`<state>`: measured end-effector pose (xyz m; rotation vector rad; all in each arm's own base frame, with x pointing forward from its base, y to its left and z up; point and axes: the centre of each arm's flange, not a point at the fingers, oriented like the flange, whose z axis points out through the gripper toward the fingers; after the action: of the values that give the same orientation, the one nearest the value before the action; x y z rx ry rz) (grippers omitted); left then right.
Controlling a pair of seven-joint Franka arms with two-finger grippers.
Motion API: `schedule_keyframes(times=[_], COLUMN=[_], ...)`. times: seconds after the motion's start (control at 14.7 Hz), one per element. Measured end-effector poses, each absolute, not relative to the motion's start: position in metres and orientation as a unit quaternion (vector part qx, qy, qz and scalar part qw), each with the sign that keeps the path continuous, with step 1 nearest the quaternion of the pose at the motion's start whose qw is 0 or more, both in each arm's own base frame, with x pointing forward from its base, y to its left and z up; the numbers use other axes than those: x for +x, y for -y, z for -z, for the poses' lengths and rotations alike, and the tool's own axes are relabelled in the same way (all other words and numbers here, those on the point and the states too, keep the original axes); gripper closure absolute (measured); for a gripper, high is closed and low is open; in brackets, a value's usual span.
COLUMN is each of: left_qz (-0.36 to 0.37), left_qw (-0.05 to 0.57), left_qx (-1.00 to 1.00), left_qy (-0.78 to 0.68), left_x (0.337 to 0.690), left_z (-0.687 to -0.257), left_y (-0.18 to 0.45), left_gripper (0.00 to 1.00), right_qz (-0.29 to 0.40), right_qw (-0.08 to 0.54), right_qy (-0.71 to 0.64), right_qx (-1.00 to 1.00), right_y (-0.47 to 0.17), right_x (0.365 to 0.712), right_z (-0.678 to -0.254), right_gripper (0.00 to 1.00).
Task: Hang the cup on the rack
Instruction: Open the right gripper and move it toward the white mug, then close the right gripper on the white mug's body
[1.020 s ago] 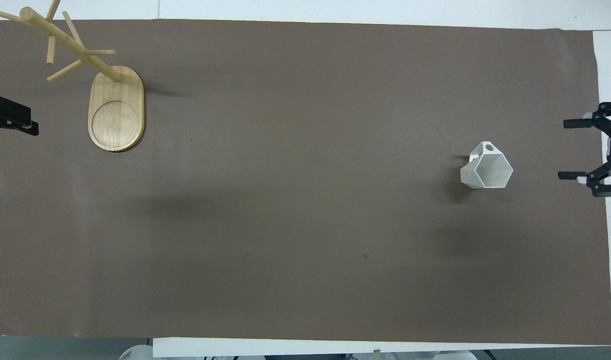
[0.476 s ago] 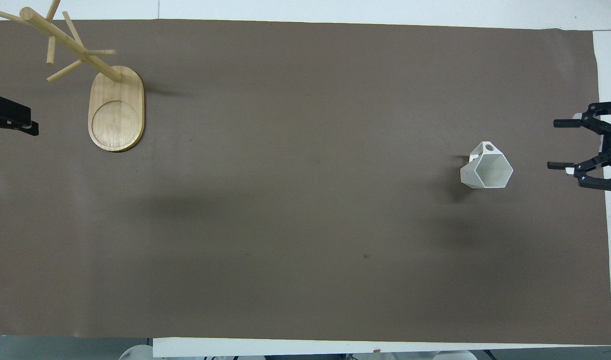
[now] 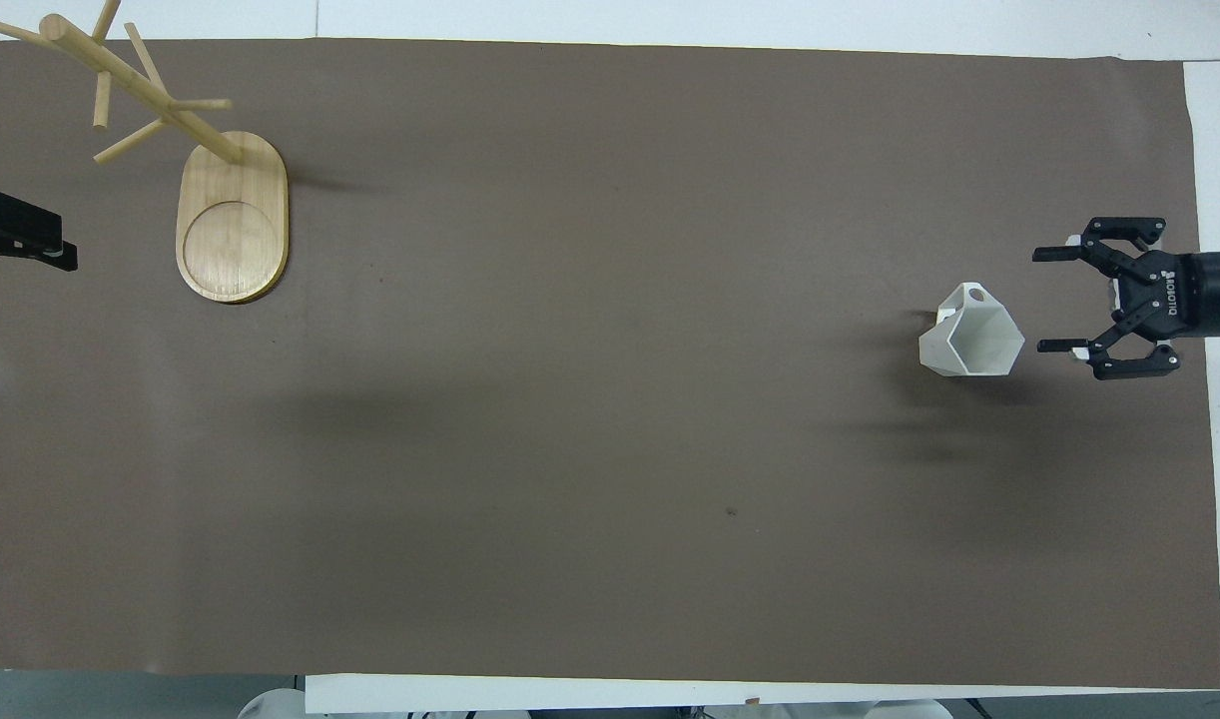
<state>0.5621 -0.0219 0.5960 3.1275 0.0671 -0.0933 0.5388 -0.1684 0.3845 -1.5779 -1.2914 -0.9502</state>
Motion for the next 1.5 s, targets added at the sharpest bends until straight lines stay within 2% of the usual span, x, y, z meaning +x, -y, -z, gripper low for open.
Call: schedule_keyframes(times=[0.61, 0.95, 1.29, 1.5], left_qz=[0.03, 0.03, 0.03, 0.03], left_qw=[0.006, 0.006, 0.006, 0.006], left_qx=[0.999, 0.999, 0.999, 0.999], left_qy=[-0.021, -0.021, -0.021, -0.021], left_x=[0.562, 0.562, 0.562, 0.562], left_z=[-0.596, -0.596, -0.596, -0.596], left_y=[0.022, 0.022, 0.022, 0.022], left_gripper=[0.0, 0.0, 0.0, 0.0], right_qz=[0.398, 0.421, 0.444, 0.444], right_qw=[0.483, 0.476, 0.489, 0.493], right_qy=[0.484, 0.484, 0.477, 0.477], right_qx=[-0.611, -0.601, -0.58, -0.576], right_y=[0.2, 0.23, 0.246, 0.245], right_x=[0.544, 0.534, 0.521, 0.522], right_z=[-0.33, -0.316, -0.273, -0.265], right_gripper=[0.0, 0.0, 0.0, 0.0])
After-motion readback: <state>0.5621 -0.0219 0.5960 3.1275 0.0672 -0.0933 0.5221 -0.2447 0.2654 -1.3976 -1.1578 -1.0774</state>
